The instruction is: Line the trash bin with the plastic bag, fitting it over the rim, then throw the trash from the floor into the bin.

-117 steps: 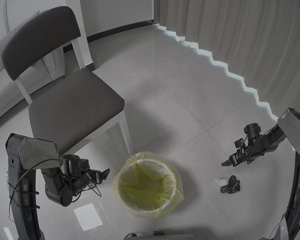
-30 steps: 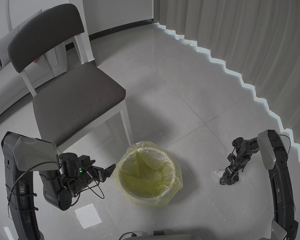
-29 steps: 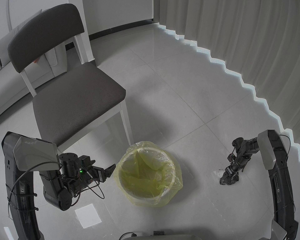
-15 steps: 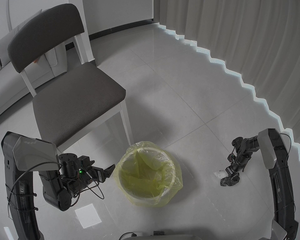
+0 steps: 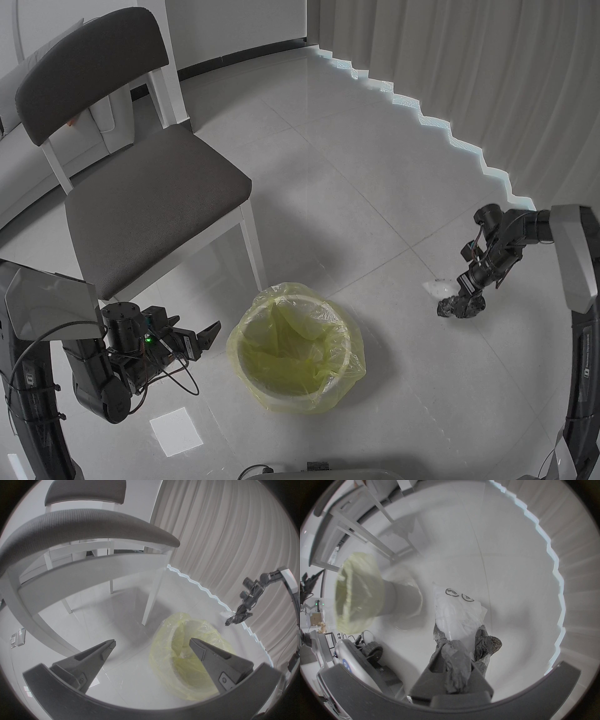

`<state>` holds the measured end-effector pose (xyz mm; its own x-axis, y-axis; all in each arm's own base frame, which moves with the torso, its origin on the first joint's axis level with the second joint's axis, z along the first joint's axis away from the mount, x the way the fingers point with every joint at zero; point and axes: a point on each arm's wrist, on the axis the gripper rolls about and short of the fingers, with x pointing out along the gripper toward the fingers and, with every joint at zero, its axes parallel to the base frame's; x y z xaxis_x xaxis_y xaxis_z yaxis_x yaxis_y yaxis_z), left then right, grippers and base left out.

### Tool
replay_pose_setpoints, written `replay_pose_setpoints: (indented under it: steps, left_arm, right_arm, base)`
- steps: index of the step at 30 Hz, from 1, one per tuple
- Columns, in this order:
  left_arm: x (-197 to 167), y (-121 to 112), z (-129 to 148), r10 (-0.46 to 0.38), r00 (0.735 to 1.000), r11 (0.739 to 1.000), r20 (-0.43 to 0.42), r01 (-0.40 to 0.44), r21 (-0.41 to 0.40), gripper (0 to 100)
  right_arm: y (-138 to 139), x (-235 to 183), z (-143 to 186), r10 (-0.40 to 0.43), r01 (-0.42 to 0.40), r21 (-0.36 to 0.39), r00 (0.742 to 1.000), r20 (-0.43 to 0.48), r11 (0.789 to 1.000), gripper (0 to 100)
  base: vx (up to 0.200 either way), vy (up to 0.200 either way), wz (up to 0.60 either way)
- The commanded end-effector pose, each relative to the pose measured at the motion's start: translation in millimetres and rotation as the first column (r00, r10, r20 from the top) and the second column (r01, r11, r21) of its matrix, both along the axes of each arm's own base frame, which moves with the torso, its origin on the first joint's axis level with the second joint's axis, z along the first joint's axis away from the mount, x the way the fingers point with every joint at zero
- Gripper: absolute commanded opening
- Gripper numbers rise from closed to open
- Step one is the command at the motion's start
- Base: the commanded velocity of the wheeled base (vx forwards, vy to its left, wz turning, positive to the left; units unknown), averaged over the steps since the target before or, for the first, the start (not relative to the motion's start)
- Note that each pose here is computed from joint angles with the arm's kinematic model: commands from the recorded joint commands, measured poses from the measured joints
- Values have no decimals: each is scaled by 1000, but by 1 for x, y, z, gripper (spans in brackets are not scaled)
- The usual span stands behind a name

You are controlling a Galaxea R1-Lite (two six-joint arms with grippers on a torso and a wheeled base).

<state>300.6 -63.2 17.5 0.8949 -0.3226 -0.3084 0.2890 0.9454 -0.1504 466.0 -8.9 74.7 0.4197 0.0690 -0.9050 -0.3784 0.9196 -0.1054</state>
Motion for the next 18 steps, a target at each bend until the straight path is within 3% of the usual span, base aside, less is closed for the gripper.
replay_pose_setpoints:
  steps: [1, 2, 5, 9, 13, 18]
  left_arm:
    - [-17, 17, 15, 47, 998, 999, 33, -47, -11, 100]
    - [-18, 18, 17, 50, 998, 999, 34, -50, -11, 100]
    - [-25, 20, 15, 55, 998, 999, 12, -54, -6, 100]
    - [-32, 20, 12, 72, 997, 997, -17, -72, 8, 100]
    - [-32, 21, 12, 97, 995, 995, -17, -97, 15, 100]
    - [-38, 22, 17, 109, 994, 994, -10, -108, 17, 100]
  right_arm:
    - [67, -76, 128, 184, -195, 31, 959, 218, 980, 0]
    - [77, -86, 138, 214, -227, 25, 947, 239, 974, 0]
    - [122, -128, 172, 337, -361, 10, 881, 332, 932, 0]
    - [168, -156, 182, 449, -484, -4, 808, 382, 875, 0]
    - [195, -165, 179, 486, -518, -29, 779, 398, 855, 0]
    - [248, -175, 146, 535, -588, 16, 748, 392, 809, 0]
  base:
    - [0, 0, 0]
    - [0, 0, 0]
    - [0, 0, 0]
    - [0, 0, 0]
    - [0, 0, 0]
    - [0, 0, 0]
